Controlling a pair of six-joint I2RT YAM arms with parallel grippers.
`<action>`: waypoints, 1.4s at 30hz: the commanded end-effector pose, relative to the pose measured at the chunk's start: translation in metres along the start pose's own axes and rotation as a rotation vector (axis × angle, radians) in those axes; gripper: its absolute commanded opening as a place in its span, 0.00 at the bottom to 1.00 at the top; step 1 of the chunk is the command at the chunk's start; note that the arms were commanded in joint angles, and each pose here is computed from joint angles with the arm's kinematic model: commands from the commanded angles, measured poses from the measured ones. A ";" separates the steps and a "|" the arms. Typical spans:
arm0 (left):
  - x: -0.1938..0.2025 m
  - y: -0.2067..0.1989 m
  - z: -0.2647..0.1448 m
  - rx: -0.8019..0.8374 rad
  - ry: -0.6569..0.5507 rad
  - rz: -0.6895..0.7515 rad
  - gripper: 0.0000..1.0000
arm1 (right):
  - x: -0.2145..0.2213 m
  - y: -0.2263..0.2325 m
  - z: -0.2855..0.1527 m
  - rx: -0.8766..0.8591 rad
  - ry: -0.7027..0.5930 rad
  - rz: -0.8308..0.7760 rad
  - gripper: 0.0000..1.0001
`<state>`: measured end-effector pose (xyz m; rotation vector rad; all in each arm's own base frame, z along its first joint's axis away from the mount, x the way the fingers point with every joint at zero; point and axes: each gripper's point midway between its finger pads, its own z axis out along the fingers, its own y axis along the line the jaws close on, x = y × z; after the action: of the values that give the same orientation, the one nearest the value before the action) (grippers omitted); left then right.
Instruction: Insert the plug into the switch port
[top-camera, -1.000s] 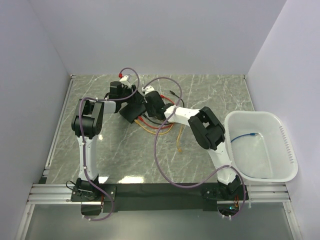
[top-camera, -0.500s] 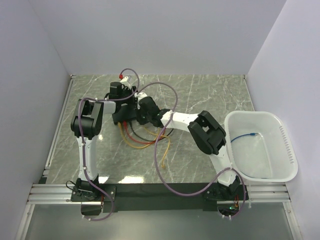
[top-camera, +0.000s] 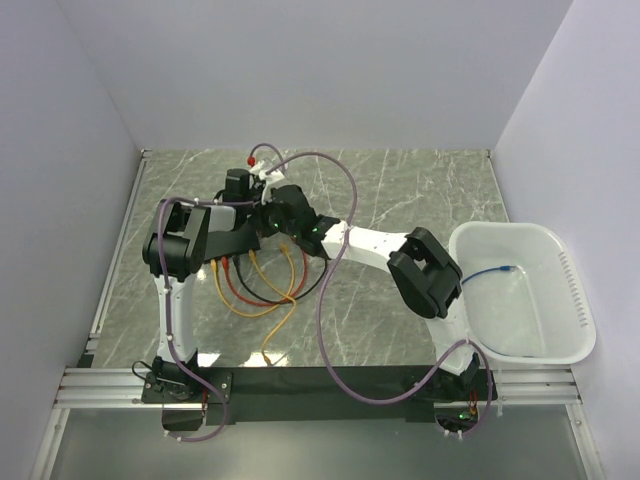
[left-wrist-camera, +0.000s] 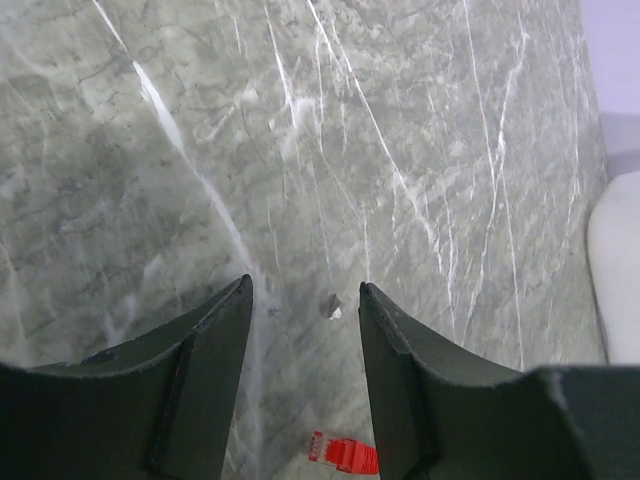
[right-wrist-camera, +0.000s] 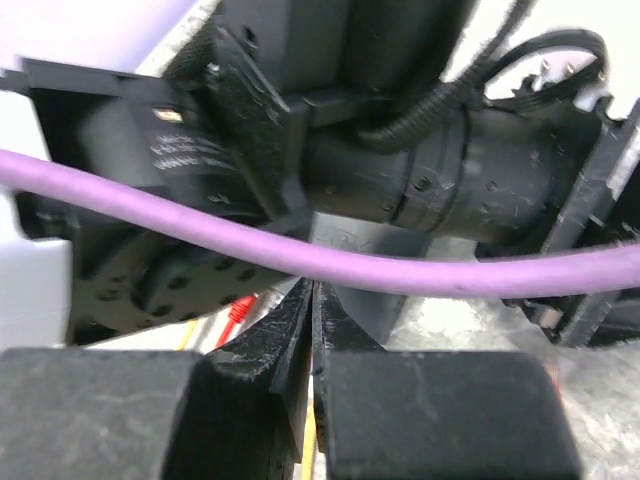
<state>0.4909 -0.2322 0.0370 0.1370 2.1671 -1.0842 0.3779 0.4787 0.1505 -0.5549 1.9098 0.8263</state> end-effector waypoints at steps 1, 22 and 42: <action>0.058 0.021 -0.011 -0.091 0.158 -0.142 0.54 | -0.010 -0.005 -0.010 0.039 -0.037 -0.004 0.08; -0.044 -0.024 -0.123 -0.165 -0.263 -0.093 0.52 | -0.008 0.046 -0.117 -0.021 -0.059 -0.087 0.15; -0.112 -0.144 -0.297 -0.275 -0.706 0.088 0.49 | 0.076 0.050 -0.190 -0.007 0.087 -0.093 0.20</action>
<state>0.3772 -0.1044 0.2907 -0.2044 1.7436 -0.7290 0.2002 0.3760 0.1400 -0.7508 1.9842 0.7469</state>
